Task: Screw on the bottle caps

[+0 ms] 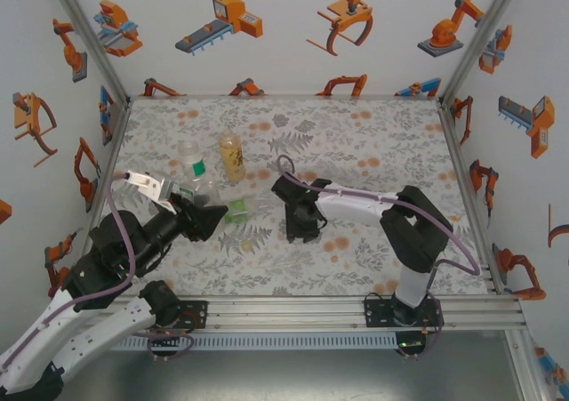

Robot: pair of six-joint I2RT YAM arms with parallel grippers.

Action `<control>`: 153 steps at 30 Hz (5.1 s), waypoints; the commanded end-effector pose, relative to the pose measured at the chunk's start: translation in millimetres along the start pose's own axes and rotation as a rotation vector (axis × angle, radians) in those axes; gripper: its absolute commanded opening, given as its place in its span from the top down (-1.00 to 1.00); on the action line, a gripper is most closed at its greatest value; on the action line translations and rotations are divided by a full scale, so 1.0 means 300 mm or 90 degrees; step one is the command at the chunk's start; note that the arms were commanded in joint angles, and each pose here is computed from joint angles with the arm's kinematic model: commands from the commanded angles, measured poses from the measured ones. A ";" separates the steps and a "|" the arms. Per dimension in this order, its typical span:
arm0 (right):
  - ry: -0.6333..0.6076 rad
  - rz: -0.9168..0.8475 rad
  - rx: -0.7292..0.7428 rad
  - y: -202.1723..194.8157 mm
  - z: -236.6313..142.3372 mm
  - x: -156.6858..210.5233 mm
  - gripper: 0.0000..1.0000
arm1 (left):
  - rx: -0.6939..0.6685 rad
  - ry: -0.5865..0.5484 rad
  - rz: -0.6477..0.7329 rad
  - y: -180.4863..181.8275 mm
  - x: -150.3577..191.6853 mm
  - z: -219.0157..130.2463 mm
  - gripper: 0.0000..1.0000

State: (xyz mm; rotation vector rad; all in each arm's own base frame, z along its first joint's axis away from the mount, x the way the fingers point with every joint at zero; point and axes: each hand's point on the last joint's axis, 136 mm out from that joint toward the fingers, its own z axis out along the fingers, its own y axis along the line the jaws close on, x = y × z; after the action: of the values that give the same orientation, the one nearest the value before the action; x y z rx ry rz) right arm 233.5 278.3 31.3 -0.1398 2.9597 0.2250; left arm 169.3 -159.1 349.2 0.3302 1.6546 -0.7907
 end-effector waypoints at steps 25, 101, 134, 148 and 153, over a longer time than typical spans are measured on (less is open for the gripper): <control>0.004 -0.040 0.057 -0.048 -0.034 -0.035 0.02 | -0.008 -0.017 -0.014 0.006 -0.023 -0.005 0.87; -0.001 0.027 -0.048 -0.023 0.030 -0.032 0.57 | -0.007 -0.005 -0.018 -0.002 -0.017 0.031 0.84; -0.066 0.003 0.008 0.060 -0.087 0.246 0.03 | -0.003 -0.004 -0.037 0.002 0.005 0.027 0.84; -0.080 -0.009 0.018 0.074 -0.106 0.281 0.07 | -0.003 0.002 -0.035 0.002 0.015 0.039 0.84; -0.081 -0.018 0.019 0.082 -0.105 0.279 0.06 | -0.004 0.003 -0.035 0.003 0.017 0.041 0.84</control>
State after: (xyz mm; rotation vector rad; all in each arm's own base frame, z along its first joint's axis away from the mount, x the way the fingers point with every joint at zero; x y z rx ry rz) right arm 140.9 291.2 39.5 -0.1683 2.8550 0.1891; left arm 177.1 -165.4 340.4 0.2948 1.6918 -0.8029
